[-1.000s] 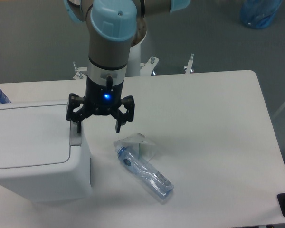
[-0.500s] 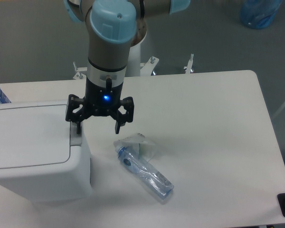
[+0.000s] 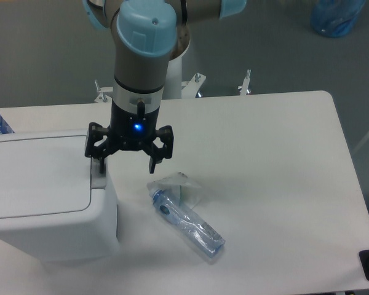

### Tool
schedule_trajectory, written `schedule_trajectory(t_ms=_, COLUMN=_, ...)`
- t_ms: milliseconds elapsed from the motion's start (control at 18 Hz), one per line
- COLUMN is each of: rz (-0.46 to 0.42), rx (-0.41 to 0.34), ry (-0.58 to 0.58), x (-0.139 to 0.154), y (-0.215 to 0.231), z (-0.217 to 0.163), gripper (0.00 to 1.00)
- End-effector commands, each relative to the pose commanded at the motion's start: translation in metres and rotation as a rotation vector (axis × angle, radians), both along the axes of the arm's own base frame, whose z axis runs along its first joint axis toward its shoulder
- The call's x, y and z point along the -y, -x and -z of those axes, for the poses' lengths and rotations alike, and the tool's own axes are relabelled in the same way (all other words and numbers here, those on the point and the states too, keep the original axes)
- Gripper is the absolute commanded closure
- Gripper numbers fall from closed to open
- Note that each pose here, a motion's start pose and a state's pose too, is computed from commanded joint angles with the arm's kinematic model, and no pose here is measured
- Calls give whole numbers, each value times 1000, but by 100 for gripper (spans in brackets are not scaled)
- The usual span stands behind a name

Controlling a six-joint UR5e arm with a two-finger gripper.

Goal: Open the trash can
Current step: 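Lower the gripper fingers against the lid's raised tab, then push the lid tab so the trash can lid flips open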

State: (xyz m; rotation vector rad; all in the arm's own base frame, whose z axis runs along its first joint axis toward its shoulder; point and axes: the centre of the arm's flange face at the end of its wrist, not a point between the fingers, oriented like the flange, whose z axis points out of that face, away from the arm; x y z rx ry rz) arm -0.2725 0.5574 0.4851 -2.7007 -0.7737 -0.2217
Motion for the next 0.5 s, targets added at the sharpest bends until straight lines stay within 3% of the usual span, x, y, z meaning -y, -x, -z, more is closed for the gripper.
schedule_trajectory(t_ms=500, rz=2, rx=3, ry=4, x=-2, y=0, z=3, gripper=0)
